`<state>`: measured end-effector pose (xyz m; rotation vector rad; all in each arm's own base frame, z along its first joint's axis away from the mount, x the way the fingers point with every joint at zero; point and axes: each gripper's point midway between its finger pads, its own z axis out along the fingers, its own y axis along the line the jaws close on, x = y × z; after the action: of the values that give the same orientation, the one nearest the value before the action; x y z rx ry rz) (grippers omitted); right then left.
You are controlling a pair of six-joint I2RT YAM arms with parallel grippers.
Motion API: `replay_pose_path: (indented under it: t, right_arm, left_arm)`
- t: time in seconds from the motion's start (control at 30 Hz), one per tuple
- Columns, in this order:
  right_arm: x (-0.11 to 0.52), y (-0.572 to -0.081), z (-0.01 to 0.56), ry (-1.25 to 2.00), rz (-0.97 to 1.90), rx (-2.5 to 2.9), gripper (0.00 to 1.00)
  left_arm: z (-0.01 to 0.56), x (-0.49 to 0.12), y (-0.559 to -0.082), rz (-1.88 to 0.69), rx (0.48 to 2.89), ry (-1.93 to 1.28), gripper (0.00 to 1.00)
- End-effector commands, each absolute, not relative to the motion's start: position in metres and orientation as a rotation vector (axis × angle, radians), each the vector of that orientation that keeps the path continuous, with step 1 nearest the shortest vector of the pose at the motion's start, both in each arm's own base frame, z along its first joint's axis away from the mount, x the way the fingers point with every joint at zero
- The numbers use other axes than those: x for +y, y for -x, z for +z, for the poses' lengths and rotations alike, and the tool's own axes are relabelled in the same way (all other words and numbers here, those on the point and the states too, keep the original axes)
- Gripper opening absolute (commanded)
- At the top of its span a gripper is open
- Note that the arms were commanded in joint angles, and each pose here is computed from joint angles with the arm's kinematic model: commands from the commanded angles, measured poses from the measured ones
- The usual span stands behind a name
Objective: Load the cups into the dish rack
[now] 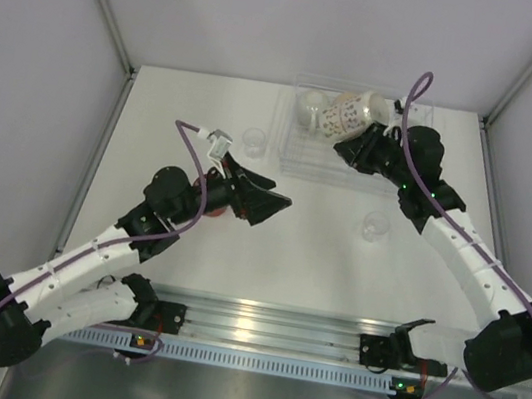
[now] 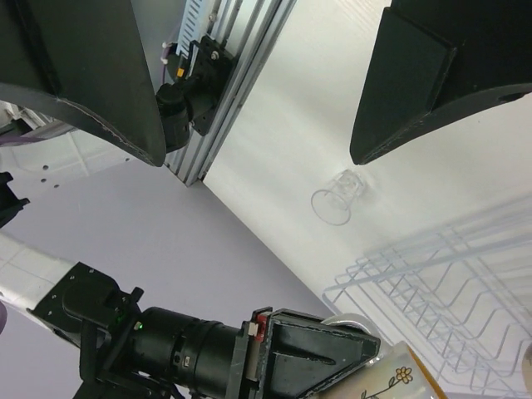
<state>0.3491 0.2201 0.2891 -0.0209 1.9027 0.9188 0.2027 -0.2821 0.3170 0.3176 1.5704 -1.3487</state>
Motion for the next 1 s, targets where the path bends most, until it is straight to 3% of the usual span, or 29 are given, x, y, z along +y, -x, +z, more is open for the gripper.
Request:
replay_pose_path:
  t: [0.0, 0.33, 0.97]
  right_arm:
    - [0.209, -0.371, 0.358, 0.101, 0.818, 1.684, 0.00]
    - [0.192, -0.418, 0.317, 0.209, 0.498, 1.807, 0.00]
    - [0.204, -0.493, 0.252, 0.506, 0.248, 1.809, 0.00]
  left_arm:
    - [0.340, -0.273, -0.198, -1.288, 1.526, -0.359, 0.98]
    - [0.334, -0.237, -0.191, -1.152, 1.526, -0.293, 0.98]
    - [0.332, -0.243, -0.177, -1.269, 1.533, -0.285, 0.98]
